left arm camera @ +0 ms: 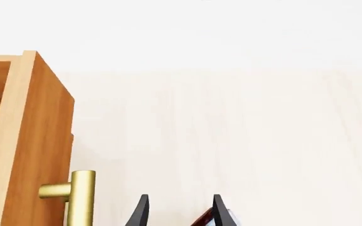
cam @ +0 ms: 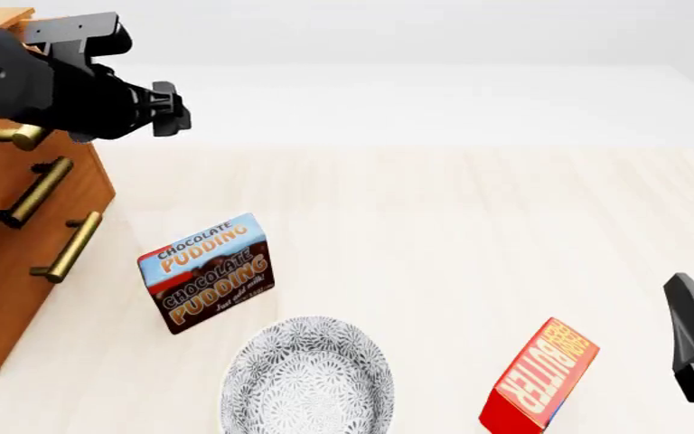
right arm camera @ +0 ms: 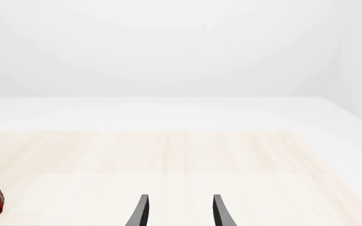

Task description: Put the butter at the front in the top drawer of the cabinet and close it.

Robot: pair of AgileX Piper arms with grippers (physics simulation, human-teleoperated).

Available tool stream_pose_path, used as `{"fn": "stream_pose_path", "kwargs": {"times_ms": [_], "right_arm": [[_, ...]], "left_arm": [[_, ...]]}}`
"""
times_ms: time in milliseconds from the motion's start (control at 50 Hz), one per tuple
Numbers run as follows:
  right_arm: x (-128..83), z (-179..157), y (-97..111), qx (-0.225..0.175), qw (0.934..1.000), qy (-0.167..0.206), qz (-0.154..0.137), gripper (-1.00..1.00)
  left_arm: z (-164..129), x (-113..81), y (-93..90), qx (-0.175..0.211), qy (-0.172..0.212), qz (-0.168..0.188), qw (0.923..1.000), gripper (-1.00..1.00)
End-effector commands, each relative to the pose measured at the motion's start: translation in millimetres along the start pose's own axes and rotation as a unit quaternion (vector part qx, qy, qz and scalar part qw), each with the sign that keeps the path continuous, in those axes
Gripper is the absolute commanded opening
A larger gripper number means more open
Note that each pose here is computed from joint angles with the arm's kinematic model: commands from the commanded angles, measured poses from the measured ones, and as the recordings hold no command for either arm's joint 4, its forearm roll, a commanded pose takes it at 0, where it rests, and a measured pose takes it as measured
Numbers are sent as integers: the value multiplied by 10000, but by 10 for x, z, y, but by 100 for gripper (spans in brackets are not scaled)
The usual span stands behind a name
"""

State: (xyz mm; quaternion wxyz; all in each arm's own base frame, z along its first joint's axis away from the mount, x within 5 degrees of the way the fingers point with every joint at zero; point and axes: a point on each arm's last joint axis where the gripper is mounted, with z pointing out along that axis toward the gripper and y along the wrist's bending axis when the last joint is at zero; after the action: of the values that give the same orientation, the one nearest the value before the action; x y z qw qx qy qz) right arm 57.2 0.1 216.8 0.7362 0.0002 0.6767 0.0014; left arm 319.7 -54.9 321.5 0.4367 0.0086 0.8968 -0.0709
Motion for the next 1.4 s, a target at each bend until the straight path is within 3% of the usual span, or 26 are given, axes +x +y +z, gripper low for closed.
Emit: {"fn": "stream_pose_path", "kwargs": {"times_ms": [20,1020,1100,1140,1220,1340,1400], "right_arm": [[3,-9,0,0,10000,-3,-2,100],[-2,-4,0,-1,10000,-3,-3,100],[-2,-4,0,0,10000,-2,-4,100],[-3,-4,0,0,10000,-3,-4,100],[-2,-4,0,0,10000,-3,-3,100],[-2,-4,0,0,10000,-2,-4,100],[-2,-4,0,-2,10000,-3,-3,100]], "left_arm": [[-46,-10,181,-230,19,-53,9997,100],[-243,123,814,-1044,-55,-801,9913,100],[-218,100,693,-883,-55,-667,9938,100],[-228,97,722,-923,-42,-666,9935,100],[-224,65,566,-722,-67,-483,9962,100],[-112,116,56,-56,23,-224,9997,100],[-127,127,-26,60,-16,-228,9997,100]]}}
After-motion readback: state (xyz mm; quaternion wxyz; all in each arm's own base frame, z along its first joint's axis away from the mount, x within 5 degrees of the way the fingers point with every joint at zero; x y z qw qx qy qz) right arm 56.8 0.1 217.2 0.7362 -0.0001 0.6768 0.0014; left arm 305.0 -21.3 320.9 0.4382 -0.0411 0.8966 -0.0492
